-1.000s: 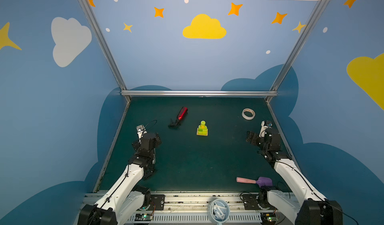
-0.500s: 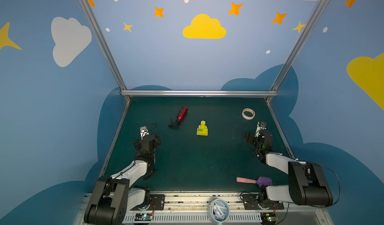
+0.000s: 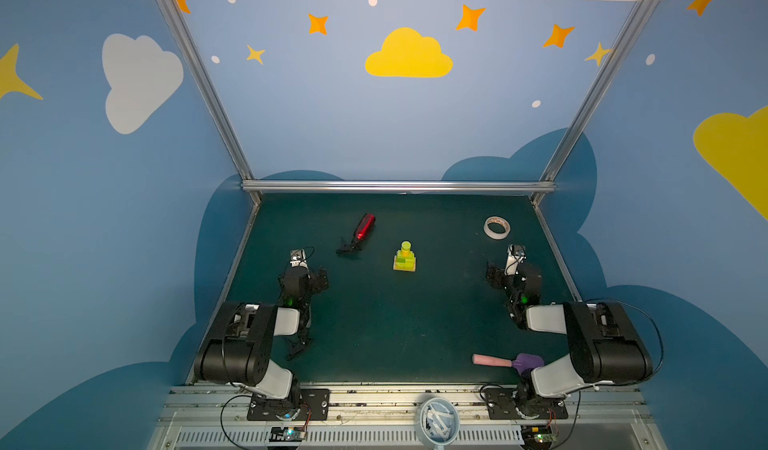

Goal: Build the wood block tower

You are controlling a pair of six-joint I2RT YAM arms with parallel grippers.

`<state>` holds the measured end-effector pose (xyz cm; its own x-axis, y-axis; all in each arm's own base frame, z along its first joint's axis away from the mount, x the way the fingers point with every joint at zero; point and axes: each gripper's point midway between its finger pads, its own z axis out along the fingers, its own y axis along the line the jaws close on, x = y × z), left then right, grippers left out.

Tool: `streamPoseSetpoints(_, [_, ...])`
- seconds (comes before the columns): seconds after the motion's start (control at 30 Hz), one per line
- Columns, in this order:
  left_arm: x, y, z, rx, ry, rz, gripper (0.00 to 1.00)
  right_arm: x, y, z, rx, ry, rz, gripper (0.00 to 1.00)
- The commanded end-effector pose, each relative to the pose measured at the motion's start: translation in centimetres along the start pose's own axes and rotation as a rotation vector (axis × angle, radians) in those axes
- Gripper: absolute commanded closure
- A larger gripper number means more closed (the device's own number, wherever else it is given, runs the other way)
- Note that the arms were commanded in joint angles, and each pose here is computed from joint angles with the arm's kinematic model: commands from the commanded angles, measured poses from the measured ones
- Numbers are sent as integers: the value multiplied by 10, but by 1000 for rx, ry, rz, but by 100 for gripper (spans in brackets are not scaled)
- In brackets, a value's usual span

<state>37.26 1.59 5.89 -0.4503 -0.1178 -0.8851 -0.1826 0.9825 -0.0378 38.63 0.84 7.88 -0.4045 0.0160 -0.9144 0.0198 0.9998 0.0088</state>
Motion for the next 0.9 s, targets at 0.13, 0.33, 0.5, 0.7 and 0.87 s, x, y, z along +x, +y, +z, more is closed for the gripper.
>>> streamPoseSetpoints(0.13, [-29,10,9,1,-43,-87,0,-12,7,3,-38,-27,-21,6])
streamPoseSetpoints(0.33, [-30,10,9,2,-47,-89,0,-13,7,2,-40,-32,-22,6])
streamPoseSetpoints(0.5, [-30,10,9,2,-46,-89,0,-13,7,2,-38,-31,-21,6])
streamPoseSetpoints(0.7, [-30,9,9,2,-47,-89,0,-12,7,3,-41,-27,-20,6])
streamPoseSetpoints(0.87, [-29,10,9,2,-46,-88,0,-13,7,3,-40,-28,-21,6])
